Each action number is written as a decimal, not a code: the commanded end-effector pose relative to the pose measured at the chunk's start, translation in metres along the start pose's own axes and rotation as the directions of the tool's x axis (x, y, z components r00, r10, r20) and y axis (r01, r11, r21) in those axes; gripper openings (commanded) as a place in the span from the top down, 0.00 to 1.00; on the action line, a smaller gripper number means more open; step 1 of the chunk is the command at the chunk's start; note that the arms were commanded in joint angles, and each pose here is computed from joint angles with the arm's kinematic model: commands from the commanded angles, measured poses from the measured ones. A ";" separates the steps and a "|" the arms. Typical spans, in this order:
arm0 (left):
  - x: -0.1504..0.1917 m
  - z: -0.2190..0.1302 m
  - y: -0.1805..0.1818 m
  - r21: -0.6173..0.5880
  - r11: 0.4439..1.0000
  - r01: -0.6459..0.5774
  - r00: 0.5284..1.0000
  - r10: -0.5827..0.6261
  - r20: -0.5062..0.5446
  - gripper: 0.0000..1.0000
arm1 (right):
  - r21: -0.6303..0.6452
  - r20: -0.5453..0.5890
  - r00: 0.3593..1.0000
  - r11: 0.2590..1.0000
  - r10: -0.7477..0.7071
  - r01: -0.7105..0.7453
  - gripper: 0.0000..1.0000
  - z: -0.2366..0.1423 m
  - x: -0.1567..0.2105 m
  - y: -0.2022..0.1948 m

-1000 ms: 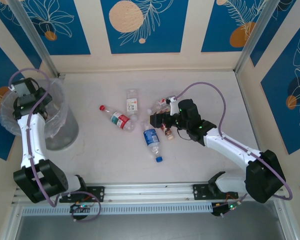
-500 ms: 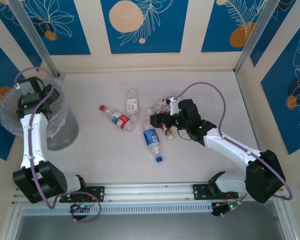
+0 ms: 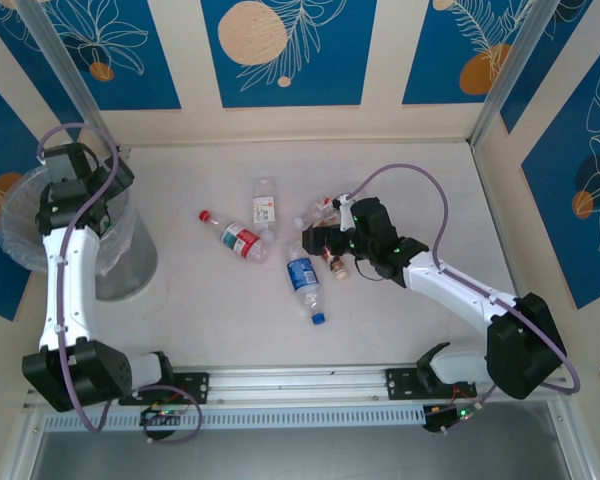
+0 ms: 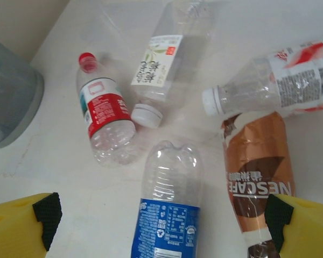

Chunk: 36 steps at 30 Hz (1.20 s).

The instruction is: Put the plastic bottles in the bin

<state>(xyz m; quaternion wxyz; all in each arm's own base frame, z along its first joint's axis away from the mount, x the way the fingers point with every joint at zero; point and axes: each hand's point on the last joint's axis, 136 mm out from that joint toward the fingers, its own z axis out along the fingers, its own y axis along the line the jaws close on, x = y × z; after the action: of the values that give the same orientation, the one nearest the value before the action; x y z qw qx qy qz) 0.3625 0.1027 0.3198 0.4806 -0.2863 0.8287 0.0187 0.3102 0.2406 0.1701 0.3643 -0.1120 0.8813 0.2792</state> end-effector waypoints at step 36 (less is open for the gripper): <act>0.054 -0.085 -0.168 0.651 0.741 -0.164 0.983 0.174 0.049 0.01 | 0.379 -0.387 0.911 0.925 0.144 0.015 0.10 -0.004 0.118 -0.080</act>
<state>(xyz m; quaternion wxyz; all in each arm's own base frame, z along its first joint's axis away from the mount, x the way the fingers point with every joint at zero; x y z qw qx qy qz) 0.3615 -0.0690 0.3437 0.5200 -0.0620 0.8322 -0.1822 0.2552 0.1742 0.0618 0.1945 -0.0571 0.9736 0.1050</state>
